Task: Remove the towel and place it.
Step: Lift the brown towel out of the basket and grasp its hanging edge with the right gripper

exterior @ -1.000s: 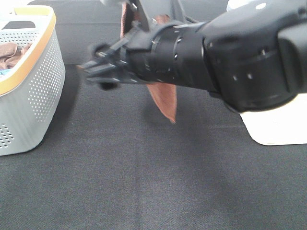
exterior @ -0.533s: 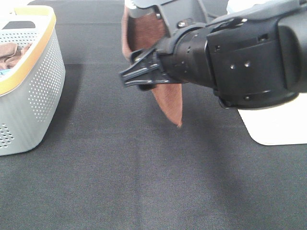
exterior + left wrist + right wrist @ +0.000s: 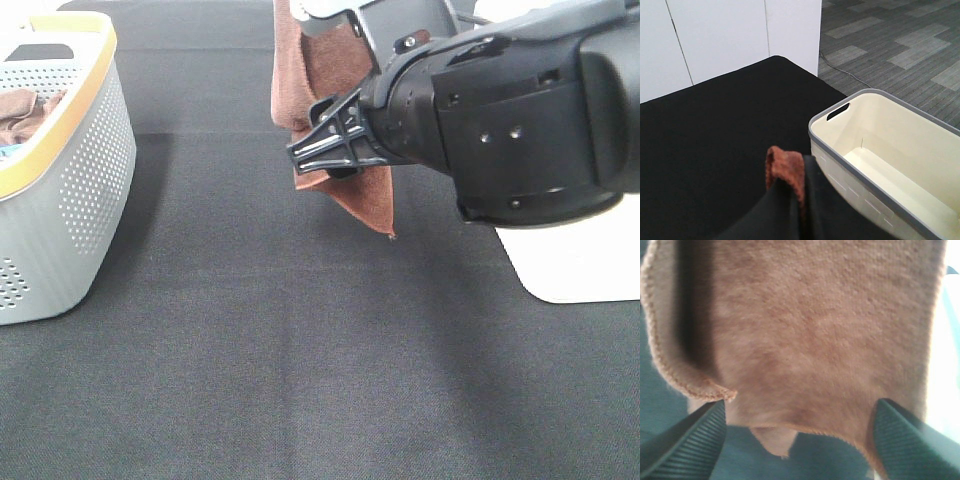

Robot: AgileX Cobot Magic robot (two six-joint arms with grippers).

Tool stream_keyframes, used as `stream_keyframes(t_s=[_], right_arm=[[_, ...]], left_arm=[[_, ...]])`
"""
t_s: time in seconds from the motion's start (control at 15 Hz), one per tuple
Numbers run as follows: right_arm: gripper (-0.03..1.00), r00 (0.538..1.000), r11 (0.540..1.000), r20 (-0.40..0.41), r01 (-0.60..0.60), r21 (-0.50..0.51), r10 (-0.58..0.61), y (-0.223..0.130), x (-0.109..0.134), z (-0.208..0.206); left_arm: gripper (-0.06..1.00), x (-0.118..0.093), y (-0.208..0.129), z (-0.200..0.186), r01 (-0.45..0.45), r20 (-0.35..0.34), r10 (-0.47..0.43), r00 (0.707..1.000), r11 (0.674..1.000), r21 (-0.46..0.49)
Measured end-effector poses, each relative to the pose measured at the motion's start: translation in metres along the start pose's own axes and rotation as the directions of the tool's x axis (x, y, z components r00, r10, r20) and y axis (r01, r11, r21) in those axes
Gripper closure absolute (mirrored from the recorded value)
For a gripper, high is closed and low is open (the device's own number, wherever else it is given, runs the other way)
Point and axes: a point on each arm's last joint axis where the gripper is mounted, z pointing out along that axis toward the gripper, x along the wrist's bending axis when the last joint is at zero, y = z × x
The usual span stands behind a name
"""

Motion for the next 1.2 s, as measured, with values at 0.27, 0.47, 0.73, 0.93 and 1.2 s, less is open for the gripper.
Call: stream_keyframes(t_s=[0.27, 0.47, 0.73, 0.93, 1.2], right_arm=[[0.2, 0.979, 1.0, -0.205, -0.023, -0.018, 0.019, 0.002, 0.019, -0.002], [0.2, 0.961, 1.0, -0.274, -0.018, 0.013, 0.021, -0.006, 0.034, 0.006], [0.2, 0.97, 0.999, -0.239, -0.035, 0.028, 0.041, -0.009, 0.032, 0.009], [0.2, 0.973, 0.999, -0.226, -0.026, 0.038, 0.034, -0.013, 0.031, 0.01], [0.2, 0.979, 0.993, -0.194, -0.038, 0.11, 0.059, -0.041, 0.027, 0.011]], left_arm=[[0.94, 0.0, -0.012, 0.019, -0.003, -0.002, 0.003, 1.0, 0.999, 0.042], [0.94, 0.0, -0.012, 0.019, -0.004, -0.002, 0.004, 1.0, 0.999, 0.042], [0.94, 0.003, -0.012, 0.019, -0.042, -0.031, 0.043, 0.999, 0.998, 0.041], [0.94, 0.004, -0.012, 0.019, -0.055, -0.041, 0.057, 0.998, 0.998, 0.041], [0.94, 0.005, -0.012, 0.019, -0.072, -0.054, 0.074, 0.996, 0.997, 0.04]])
